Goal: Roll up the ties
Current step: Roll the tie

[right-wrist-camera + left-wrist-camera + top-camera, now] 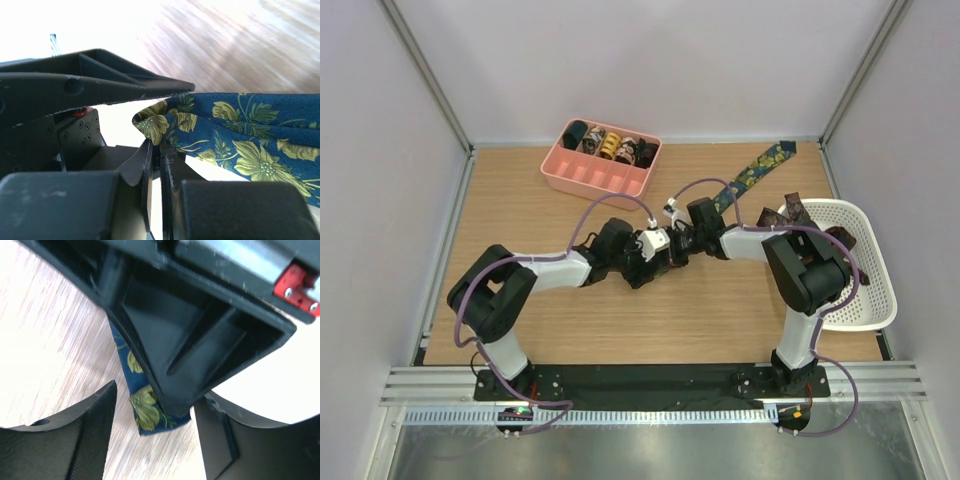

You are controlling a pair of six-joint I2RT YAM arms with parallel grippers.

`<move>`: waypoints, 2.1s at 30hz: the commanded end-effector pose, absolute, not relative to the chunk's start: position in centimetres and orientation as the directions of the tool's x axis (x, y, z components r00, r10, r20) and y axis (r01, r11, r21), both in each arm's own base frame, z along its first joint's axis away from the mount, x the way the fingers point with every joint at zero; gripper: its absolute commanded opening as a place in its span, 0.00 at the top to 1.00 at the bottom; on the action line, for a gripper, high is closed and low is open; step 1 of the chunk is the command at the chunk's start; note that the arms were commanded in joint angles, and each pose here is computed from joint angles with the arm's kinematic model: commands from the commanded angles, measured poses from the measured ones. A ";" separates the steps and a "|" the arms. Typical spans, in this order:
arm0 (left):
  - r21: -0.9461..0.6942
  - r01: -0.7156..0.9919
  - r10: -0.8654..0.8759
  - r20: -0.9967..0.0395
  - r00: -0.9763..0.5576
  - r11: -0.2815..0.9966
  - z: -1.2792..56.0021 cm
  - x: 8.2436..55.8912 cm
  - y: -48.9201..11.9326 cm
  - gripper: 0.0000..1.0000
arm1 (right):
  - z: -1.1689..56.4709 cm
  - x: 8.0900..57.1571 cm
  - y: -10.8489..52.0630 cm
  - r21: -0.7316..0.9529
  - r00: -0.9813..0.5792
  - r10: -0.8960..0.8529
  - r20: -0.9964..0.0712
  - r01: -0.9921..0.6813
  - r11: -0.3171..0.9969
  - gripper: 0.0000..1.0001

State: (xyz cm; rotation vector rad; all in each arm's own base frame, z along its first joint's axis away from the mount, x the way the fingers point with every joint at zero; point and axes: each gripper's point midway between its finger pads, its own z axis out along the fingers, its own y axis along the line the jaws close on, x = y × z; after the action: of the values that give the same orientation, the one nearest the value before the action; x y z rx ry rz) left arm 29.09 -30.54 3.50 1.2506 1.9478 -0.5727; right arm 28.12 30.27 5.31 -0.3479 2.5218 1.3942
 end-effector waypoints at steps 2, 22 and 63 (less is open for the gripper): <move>0.025 0.912 0.593 -0.767 -0.245 0.408 3.7 29.5 -31.0 0.40 | 6.4 29.8 30.0 0.788 -0.929 -0.033 -0.368 -0.330 0.520 0.99; -0.003 0.885 0.588 -0.746 -0.312 0.465 4.7 29.8 -30.7 0.32 | -0.1 31.7 26.5 0.627 -0.949 -0.034 -0.314 -0.234 0.743 0.99; 0.001 0.948 0.706 -0.668 -0.235 0.318 1.8 31.8 -32.0 0.33 | 2.3 32.5 28.0 0.765 -0.966 0.017 -0.257 -0.193 0.615 0.99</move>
State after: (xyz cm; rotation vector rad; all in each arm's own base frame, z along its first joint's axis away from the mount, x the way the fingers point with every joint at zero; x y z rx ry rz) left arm 31.66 -31.86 2.15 1.4299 2.0257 -0.5741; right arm 31.71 27.84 2.19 -0.1671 2.6372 1.2414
